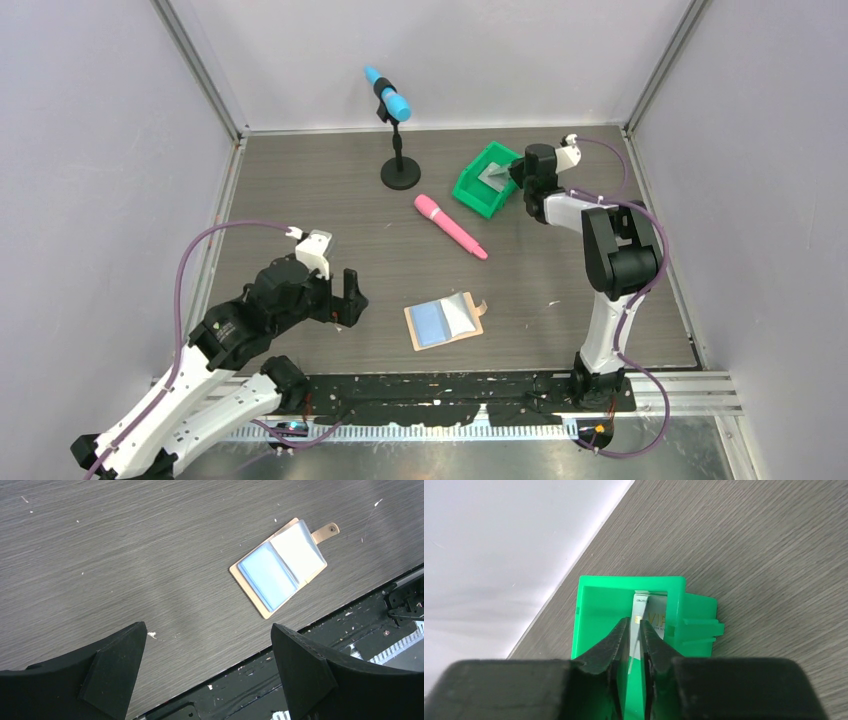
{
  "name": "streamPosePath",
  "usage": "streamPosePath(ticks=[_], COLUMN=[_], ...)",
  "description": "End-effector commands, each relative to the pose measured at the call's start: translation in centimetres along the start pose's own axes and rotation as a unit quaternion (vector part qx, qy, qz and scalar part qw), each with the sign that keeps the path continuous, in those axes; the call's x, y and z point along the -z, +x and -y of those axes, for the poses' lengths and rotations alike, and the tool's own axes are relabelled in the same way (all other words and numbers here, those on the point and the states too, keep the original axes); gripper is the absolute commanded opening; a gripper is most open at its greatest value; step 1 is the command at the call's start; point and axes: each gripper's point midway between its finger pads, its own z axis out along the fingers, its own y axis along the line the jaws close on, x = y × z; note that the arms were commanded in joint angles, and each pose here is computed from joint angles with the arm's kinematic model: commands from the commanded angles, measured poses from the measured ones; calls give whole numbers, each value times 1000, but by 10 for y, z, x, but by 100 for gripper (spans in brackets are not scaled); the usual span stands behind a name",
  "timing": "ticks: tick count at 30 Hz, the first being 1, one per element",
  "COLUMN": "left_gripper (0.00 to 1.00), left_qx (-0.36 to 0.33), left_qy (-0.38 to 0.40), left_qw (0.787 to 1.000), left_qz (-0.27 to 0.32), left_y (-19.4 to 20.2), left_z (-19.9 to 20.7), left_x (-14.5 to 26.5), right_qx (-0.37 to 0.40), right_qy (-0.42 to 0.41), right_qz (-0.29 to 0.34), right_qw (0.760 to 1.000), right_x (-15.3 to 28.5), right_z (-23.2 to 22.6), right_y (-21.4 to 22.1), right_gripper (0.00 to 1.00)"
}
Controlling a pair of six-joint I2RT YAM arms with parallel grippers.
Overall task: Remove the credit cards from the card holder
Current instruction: Place the credit card in the storage box.
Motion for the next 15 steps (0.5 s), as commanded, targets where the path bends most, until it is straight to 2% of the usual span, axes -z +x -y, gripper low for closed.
streamPosePath(ticks=[1, 4, 10, 12, 15], left_gripper=[100, 100, 100, 100, 100], left_qx=[3, 4, 5, 4, 5], left_qy=[7, 8, 11, 12, 13], left_qw=[1000, 1000, 1000, 1000, 1000], left_qz=[17, 20, 20, 21, 25], left_y=[-10, -11, -10, -11, -11], left_z=[3, 3, 4, 5, 5], left_x=[4, 4, 5, 5, 7], right_qx=[-10, -5, 27, 66, 152], right_qy=[-14, -13, -11, -13, -12], right_qz=[36, 37, 28, 11, -49], right_qw=[999, 999, 999, 998, 987], right_x=[-4, 1, 16, 19, 17], right_z=[-22, -24, -30, -38, -50], right_y=[-25, -29, -37, -38, -28], right_gripper=[25, 31, 35, 35, 32])
